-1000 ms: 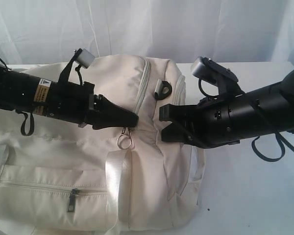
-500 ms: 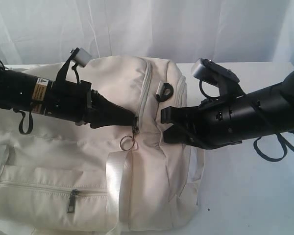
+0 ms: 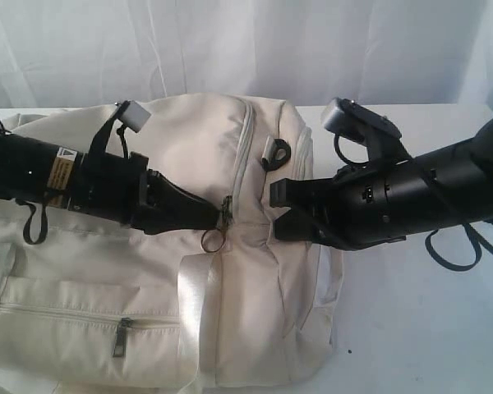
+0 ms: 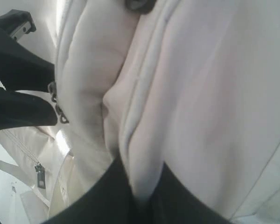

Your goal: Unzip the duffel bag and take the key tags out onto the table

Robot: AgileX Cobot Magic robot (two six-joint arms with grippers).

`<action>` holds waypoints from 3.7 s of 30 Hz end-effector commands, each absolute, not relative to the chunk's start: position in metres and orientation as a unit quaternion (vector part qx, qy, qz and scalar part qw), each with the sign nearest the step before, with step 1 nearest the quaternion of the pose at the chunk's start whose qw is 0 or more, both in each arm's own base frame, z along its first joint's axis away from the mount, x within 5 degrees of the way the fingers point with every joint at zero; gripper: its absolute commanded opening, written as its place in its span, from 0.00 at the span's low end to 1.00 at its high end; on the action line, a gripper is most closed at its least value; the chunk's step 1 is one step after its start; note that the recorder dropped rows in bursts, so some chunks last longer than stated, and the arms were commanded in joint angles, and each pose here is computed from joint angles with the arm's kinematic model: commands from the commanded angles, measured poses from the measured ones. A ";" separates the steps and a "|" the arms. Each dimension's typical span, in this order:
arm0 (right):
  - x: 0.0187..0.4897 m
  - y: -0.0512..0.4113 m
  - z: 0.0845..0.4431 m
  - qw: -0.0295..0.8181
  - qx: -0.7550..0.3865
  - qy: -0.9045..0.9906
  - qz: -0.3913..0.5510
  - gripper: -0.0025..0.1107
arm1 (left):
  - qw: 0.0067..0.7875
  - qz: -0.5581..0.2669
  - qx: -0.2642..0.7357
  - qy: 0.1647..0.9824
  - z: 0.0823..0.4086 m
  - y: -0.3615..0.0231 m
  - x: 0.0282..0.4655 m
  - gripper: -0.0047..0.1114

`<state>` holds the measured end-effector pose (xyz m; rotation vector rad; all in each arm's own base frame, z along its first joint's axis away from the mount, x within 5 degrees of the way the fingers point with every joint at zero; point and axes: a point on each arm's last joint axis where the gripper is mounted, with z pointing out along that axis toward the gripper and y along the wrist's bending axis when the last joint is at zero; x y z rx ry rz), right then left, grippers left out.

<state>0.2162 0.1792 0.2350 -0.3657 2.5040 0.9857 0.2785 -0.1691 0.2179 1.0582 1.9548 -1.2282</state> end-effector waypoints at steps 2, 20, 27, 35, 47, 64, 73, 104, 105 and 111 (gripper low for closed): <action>0.219 0.177 0.238 0.228 -0.129 0.899 0.350 0.02 | 0.311 -0.442 0.407 0.736 0.219 -0.170 0.278 0.36; 0.219 0.177 0.238 0.228 -0.129 0.899 0.350 0.02 | 0.334 -0.387 0.428 0.745 0.214 -0.186 0.277 0.36; 0.219 0.177 0.238 0.228 -0.129 0.899 0.350 0.02 | 0.355 -0.395 0.407 0.743 0.218 -0.188 0.280 0.36; 0.219 0.177 0.238 0.228 -0.129 0.899 0.350 0.02 | 0.346 -0.396 0.455 0.719 0.217 -0.188 0.274 0.36; 0.220 0.177 0.238 0.230 -0.128 0.899 0.349 0.02 | 0.362 -0.349 0.487 0.714 0.212 -0.185 0.278 0.52; 0.221 0.176 0.238 0.235 -0.125 0.899 0.347 0.02 | 0.373 -0.359 0.521 0.679 0.215 -0.201 0.268 0.34; 0.221 0.176 0.238 0.235 -0.126 0.899 0.347 0.02 | 0.374 -0.353 0.519 0.682 0.214 -0.200 0.269 0.12; 0.221 0.176 0.238 0.236 -0.129 0.899 0.346 0.02 | 0.476 -0.273 0.461 0.697 0.283 -0.194 0.295 0.08; 0.221 0.176 0.238 0.236 -0.129 0.899 0.346 0.02 | 0.468 -0.279 0.461 0.700 0.278 -0.191 0.294 0.08; 0.221 0.176 0.238 0.236 -0.129 0.899 0.346 0.02 | 0.420 -0.307 0.468 0.715 0.246 -0.172 0.281 0.43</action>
